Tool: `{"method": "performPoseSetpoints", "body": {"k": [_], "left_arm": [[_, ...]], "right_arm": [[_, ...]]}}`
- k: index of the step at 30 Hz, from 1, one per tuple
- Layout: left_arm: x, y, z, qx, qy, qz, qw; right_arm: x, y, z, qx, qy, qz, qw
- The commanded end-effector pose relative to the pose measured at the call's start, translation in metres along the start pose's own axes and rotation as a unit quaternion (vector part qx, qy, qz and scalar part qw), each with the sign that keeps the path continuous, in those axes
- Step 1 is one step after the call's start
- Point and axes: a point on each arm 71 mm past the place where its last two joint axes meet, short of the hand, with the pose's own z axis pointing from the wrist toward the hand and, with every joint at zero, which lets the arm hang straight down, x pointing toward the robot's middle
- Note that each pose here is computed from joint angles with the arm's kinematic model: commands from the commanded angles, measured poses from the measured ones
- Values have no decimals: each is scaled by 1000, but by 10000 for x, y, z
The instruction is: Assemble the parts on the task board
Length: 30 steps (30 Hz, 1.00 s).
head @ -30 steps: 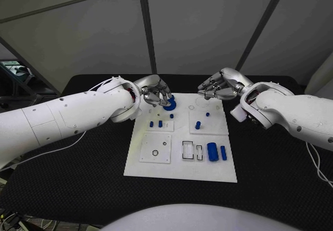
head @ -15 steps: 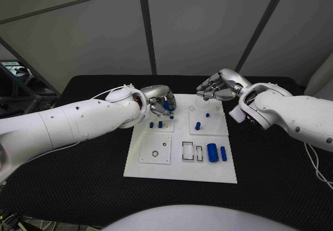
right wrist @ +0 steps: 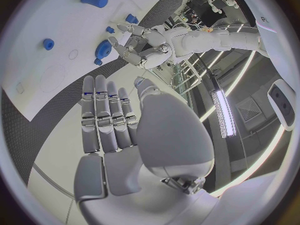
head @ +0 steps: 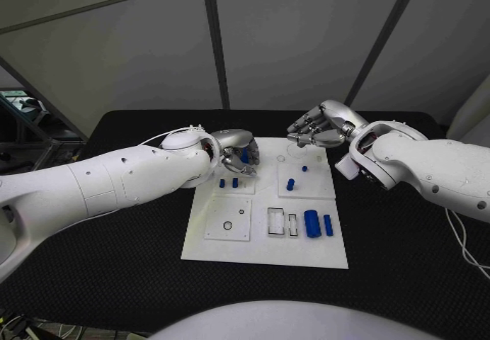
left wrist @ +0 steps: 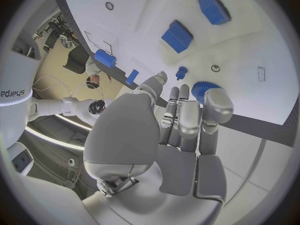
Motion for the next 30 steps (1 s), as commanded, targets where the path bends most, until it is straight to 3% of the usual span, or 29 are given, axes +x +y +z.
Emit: {"method": "performPoseSetpoints", "body": {"k": [1, 30], "left_arm": [[21, 14, 15, -4, 18, 8, 1000], [103, 79, 84, -26, 35, 7, 999]], "right_arm": [[2, 16, 6, -3, 1, 2, 1000], [11, 21, 13, -3, 3, 2, 1000]]}}
